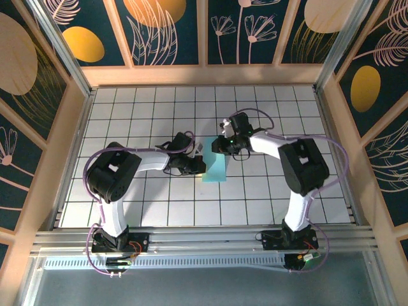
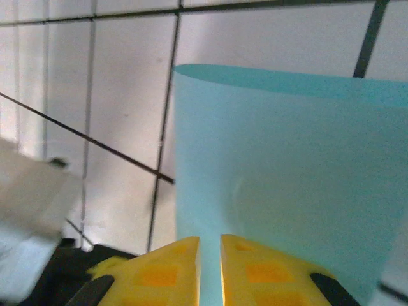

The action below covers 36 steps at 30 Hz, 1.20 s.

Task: Fold a paper plane with a square sheet of paper (fold left side to right side)
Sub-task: Hold the square sheet of paper at the center of the table.

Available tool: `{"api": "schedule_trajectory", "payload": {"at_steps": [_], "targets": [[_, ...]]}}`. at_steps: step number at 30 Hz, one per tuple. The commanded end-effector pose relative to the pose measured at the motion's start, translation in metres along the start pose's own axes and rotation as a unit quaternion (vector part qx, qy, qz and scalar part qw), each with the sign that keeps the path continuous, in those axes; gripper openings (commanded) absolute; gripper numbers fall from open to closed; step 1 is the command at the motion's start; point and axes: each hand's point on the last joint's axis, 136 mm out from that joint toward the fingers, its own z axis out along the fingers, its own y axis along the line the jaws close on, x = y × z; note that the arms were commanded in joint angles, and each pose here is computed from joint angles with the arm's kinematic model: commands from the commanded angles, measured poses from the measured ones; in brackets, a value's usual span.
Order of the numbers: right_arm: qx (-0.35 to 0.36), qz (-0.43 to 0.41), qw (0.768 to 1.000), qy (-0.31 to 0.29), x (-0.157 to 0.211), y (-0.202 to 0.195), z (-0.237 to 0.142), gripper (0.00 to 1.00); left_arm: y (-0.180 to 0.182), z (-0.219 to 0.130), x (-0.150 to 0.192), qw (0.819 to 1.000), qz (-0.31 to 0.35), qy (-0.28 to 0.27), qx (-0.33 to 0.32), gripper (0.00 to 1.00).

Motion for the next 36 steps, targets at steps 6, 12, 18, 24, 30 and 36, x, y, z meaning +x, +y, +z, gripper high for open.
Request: {"api": "schedule_trajectory", "payload": {"at_steps": [6, 12, 18, 24, 30, 36], "targets": [[0.002, 0.042, 0.998, 0.040, 0.064, 0.001, -0.014, 0.00, 0.022, 0.019, 0.029, 0.996, -0.083, 0.019, -0.033, 0.00], [0.001, 0.052, 0.996, 0.074, 0.091, -0.004, 0.004, 0.00, 0.015, 0.021, 0.025, 0.996, -0.080, 0.017, -0.030, 0.00], [0.027, 0.059, 0.994, 0.090, 0.104, -0.020, 0.013, 0.00, -0.001, 0.015, 0.014, 0.997, -0.072, 0.006, -0.010, 0.00], [0.063, 0.073, 0.990, 0.107, 0.120, -0.040, 0.015, 0.00, -0.021, 0.004, -0.017, 0.997, -0.067, -0.024, 0.021, 0.00], [0.086, 0.076, 0.987, 0.115, 0.127, -0.052, 0.016, 0.00, -0.017, 0.006, -0.038, 0.997, -0.058, -0.037, 0.025, 0.00], [0.097, 0.078, 0.985, 0.121, 0.131, -0.057, 0.017, 0.00, -0.007, 0.011, -0.047, 0.998, -0.052, -0.041, 0.019, 0.00]]}}
